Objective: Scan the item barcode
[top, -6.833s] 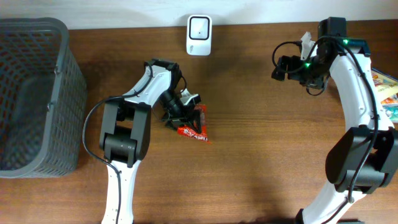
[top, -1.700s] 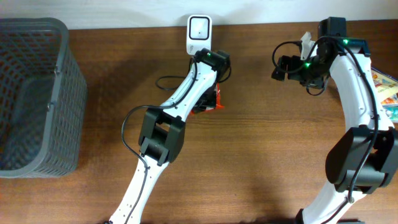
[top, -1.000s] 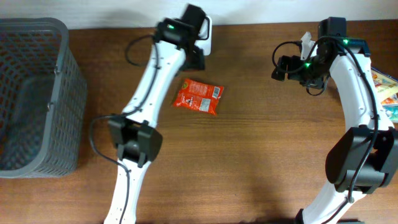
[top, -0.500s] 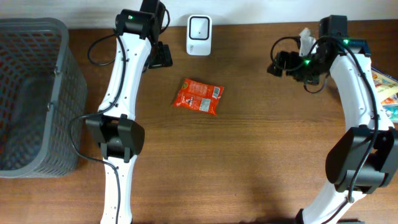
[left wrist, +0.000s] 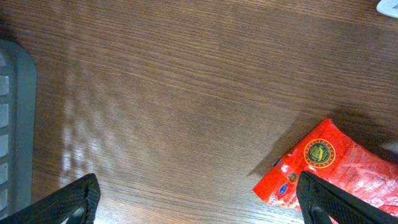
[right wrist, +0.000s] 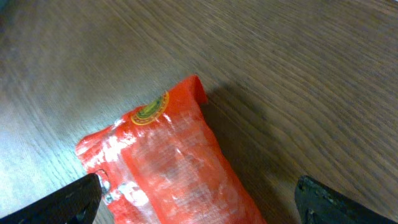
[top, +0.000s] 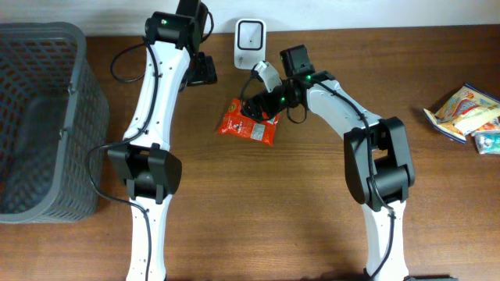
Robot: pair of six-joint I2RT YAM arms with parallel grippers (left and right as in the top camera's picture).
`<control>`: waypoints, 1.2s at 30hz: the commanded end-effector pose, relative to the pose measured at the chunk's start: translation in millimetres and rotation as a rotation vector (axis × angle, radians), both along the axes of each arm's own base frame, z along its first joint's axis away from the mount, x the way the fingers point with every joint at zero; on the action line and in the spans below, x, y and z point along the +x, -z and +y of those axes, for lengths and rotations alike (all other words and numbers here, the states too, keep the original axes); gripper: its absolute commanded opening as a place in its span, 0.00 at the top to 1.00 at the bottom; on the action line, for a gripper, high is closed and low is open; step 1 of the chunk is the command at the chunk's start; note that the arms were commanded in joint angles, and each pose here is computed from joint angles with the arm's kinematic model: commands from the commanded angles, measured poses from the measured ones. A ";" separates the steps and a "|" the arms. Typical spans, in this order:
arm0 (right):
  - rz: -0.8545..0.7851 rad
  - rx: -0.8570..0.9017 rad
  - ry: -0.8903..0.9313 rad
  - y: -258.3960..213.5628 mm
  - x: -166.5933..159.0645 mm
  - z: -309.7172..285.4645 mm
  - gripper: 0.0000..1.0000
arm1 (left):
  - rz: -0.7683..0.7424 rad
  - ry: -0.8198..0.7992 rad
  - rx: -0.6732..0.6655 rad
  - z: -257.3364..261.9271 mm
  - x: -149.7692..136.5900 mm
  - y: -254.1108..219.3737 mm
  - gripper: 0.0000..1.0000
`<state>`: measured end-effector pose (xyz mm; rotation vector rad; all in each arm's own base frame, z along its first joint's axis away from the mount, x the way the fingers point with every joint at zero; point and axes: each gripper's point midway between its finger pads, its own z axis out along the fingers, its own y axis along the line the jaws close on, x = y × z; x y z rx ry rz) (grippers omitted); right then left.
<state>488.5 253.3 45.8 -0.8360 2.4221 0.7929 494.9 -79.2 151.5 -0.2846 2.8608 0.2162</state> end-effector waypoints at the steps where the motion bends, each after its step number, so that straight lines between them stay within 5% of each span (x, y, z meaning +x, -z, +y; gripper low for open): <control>1: 0.089 -0.053 0.001 16.6 -16.3 -8.2 0.01 | -0.003 0.009 -0.002 -0.5 0.0 -2.3 0.01; 7: 0.478 -0.060 -0.033 2.8 -101.8 -18.7 0.01 | -0.003 0.009 -0.002 -0.5 0.0 -2.3 0.01; 12: 0.156 -0.086 0.037 -7.5 -29.7 -25.5 0.01 | -0.003 0.009 -0.002 -0.5 0.0 -2.3 0.01; 17: 0.262 0.018 -0.030 21.5 -45.1 -3.6 0.01 | -0.003 0.009 -0.002 -0.5 0.0 -2.3 0.01; 18: 0.279 0.018 -0.036 28.1 -48.3 -1.0 0.07 | -0.003 0.009 -0.002 -0.5 0.0 -2.3 0.01; 22: 0.335 0.018 -0.007 31.1 -54.8 2.3 0.70 | -0.003 0.009 -0.002 -0.5 0.0 -2.3 0.01; 27: 0.323 -0.051 0.151 -6.0 -21.7 -43.5 0.96 | -0.003 0.009 -0.002 -0.5 0.0 -2.3 0.01; 30: 0.259 -0.208 0.225 -37.6 -10.2 -69.4 0.96 | -0.003 0.009 -0.002 -0.5 0.0 -2.3 0.01; 31: 0.261 -0.186 0.216 -40.4 -10.4 -65.6 0.72 | -0.003 0.009 -0.002 -0.5 0.0 -2.3 0.01; 32: 0.281 -0.150 0.197 -39.8 -13.0 -59.2 0.32 | -0.003 0.009 -0.002 -0.7 0.0 -2.3 0.01; 33: 0.298 -0.129 0.173 -33.6 -15.8 -50.1 0.24 | -0.003 0.009 -0.002 -0.5 0.0 -2.3 0.01; 36: 0.328 -0.154 0.096 11.6 -25.8 -12.0 0.31 | -0.003 0.009 -0.002 -0.5 0.0 -2.3 0.01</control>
